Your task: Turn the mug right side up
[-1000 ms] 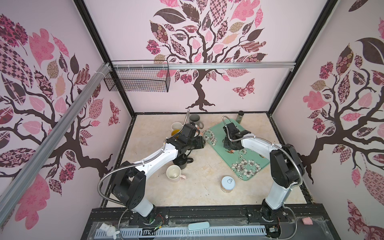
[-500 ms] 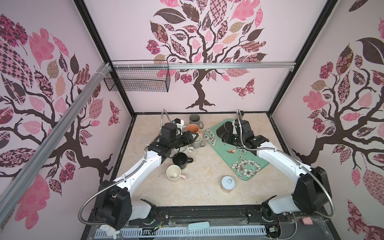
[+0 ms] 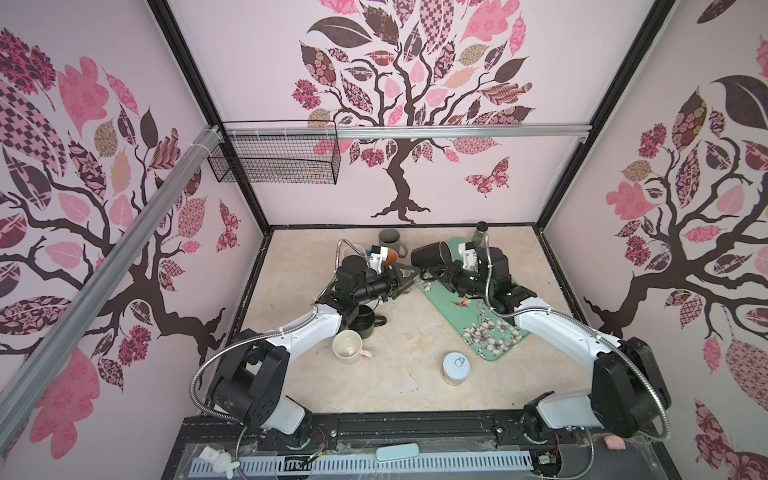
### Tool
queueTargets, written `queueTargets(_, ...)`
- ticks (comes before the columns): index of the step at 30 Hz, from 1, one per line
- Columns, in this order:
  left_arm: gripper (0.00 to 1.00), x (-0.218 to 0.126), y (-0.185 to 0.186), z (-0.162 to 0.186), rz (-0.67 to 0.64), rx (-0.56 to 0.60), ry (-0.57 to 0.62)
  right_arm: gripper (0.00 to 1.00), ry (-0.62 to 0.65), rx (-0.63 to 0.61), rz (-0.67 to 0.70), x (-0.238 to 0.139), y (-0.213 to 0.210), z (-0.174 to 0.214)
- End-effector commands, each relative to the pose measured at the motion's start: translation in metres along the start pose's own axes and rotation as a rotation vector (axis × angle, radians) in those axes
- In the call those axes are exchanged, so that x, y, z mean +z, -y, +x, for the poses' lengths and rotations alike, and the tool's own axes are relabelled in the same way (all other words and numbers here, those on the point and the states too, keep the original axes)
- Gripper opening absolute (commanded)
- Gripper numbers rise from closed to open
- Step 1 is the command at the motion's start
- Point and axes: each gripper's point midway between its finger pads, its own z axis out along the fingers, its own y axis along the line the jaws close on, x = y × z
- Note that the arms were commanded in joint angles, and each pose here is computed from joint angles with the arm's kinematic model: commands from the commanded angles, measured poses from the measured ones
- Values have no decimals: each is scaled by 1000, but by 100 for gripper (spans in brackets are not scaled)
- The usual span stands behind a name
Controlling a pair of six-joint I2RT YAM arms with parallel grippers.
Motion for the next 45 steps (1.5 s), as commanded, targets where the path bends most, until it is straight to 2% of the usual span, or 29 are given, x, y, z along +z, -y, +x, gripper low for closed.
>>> queueTargets(1, 58, 3, 6, -4, 91, -69, 14, 0, 19, -29, -276, -13, -73, -13)
queueTargets(6, 58, 14, 11, -9, 171, -127, -3, 0, -2, 2, -310, -16, -75, -8)
queueTargets(12, 51, 25, 18, -8, 224, -166, -24, 0, -33, 48, -357, -15, -77, -3)
queueTargets(22, 0, 22, 27, -9, 248, -209, -10, 0, -49, 61, -338, -12, -67, 2)
queueTargets(24, 0, 19, 26, -9, 232, -211, 0, 1, -52, 62, -318, -13, -60, 4)
queueTargets(27, 0, 15, 22, -6, 188, -194, 11, 29, -70, 38, -223, -11, -41, 9)
queueTargets(29, 0, 13, 15, 1, 135, -177, 12, 37, -77, -5, -155, -13, -27, 11)
queueTargets(32, 0, 10, -6, 11, 27, -163, 13, 41, -75, -23, -64, -18, 9, 13)
queueTargets(36, 0, 11, -27, 28, -46, -149, 2, 50, -107, -3, 16, -26, 49, 22)
queueTargets(42, 0, 19, -45, 61, -180, -67, -36, 55, -156, -91, 143, -39, 73, 37)
queueTargets(45, 0, 18, -52, 75, -279, 19, -33, 56, -129, -155, 212, -49, 79, 33)
